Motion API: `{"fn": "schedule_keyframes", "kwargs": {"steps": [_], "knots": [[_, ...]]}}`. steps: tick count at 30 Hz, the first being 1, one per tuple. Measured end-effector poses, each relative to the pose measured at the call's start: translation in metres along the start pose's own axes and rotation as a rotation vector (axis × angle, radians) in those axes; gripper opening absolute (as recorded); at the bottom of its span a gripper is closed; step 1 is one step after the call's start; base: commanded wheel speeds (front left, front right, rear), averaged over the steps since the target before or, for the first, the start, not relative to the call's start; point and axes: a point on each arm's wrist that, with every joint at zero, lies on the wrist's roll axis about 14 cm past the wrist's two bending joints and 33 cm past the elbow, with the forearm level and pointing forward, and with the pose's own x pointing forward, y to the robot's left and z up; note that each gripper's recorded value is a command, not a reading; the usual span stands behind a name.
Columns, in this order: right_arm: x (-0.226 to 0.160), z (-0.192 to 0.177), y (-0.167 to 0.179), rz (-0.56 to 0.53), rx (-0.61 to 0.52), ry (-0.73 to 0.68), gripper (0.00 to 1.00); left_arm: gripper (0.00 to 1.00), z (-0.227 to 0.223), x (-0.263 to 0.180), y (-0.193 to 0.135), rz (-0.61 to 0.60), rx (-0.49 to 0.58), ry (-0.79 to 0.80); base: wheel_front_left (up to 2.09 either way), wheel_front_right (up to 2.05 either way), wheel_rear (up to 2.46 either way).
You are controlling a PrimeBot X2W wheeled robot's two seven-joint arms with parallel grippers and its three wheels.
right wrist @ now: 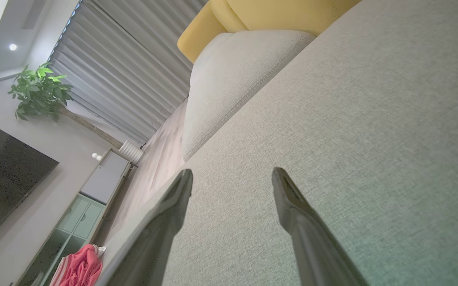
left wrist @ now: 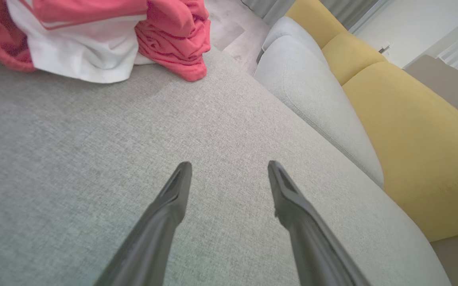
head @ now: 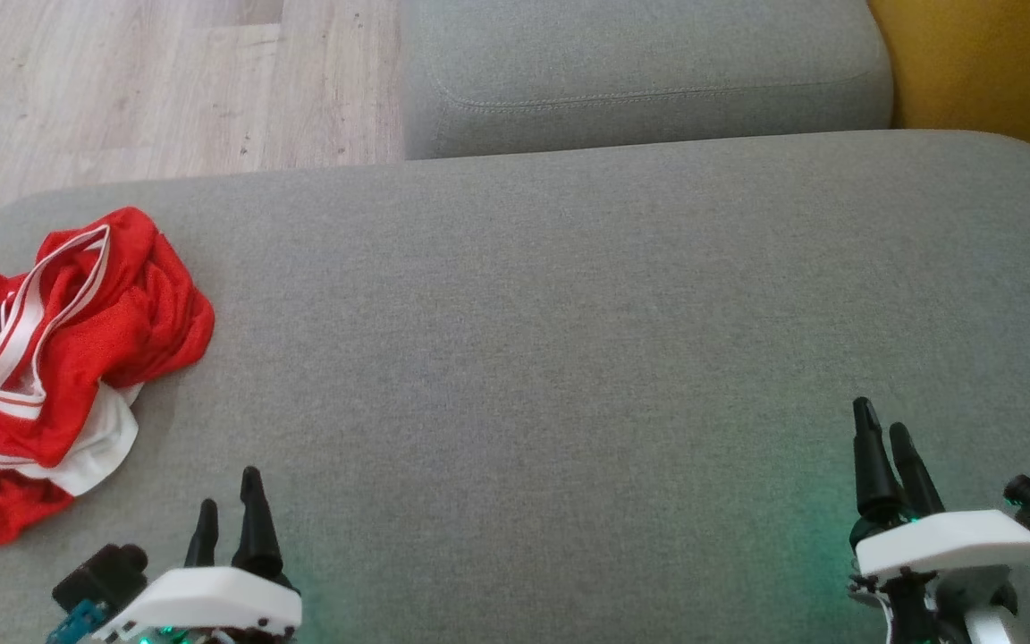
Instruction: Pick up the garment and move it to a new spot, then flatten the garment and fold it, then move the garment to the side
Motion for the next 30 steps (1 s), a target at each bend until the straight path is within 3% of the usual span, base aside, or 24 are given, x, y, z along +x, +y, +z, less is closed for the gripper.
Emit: {"fn": "schedule_keyframes", "kwargs": {"steps": [23, 30], "knots": [[0.001, -0.002, 0.016, 0.052, -0.295, 0.005, 1.0, 1.0, 0.008, 0.0, -0.023, -0.064, 0.383, -0.061, 0.0, 0.0, 0.0], [0.001, -0.002, 0.018, 0.062, -0.368, -0.001, 1.0, 1.0, 0.011, -0.001, -0.027, -0.07, 0.452, -0.084, 0.0, 0.0, 0.0]]}}
